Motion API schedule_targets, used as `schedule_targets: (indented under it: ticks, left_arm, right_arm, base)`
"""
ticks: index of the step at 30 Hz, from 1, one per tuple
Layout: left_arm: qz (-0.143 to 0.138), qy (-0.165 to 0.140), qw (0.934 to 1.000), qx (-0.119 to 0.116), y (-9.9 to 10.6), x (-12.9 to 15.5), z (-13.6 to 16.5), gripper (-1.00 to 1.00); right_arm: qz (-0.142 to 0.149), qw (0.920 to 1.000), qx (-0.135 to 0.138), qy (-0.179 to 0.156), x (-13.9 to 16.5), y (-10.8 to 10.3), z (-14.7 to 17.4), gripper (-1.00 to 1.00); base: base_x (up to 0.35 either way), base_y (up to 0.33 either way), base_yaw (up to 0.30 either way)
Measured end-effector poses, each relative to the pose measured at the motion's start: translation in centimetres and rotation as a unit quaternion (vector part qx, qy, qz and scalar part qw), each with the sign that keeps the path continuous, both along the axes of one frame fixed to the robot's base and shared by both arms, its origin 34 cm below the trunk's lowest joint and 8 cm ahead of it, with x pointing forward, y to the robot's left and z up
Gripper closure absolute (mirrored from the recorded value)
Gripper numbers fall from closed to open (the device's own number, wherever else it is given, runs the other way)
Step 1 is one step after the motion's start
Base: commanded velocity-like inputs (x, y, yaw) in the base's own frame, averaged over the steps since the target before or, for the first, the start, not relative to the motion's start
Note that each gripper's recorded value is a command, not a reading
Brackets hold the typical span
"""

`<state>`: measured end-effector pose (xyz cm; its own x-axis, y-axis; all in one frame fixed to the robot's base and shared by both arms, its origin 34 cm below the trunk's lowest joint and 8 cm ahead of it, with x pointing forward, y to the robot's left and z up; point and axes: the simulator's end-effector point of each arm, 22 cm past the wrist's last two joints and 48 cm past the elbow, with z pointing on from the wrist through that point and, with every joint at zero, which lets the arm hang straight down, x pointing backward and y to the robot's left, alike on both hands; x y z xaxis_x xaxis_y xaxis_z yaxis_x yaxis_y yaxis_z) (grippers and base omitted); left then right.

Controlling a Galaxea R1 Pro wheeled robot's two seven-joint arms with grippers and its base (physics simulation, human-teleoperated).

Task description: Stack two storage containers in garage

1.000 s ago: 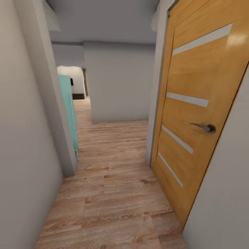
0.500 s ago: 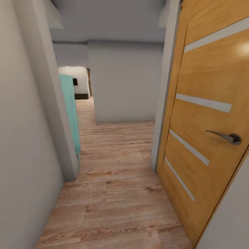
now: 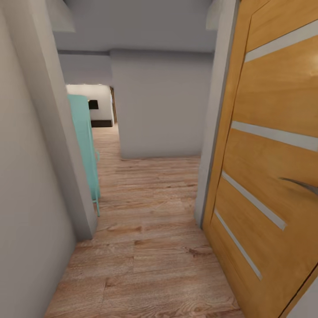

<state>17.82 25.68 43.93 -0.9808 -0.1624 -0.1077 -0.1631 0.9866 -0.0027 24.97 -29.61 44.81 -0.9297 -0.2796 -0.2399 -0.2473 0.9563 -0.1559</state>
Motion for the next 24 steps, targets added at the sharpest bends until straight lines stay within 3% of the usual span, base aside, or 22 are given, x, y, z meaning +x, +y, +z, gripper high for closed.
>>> schedule_targets:
  ticks: [9,17,24]
  left_arm:
    - [-0.001,0.0,1.0,0.001,0.02,0.02,0.0,-1.0]
    - [0.0,0.0,1.0,0.001,0.02,0.01,0.0,-1.0]
    - [0.0,0.0,1.0,0.001,0.02,0.0,0.0,-1.0]
  right_arm:
    - [-0.002,1.0,0.001,0.0,-0.02,0.22,-0.02,-1.0]
    - [-0.003,1.0,0.001,0.0,0.0,0.15,-0.01,-1.0]
    - [-0.002,1.0,0.004,0.001,-0.07,0.23,-0.03,-1.0]
  base:
    - [0.323,0.026,0.008]
    - [0.323,0.079,0.212]
    - [0.323,0.084,0.017]
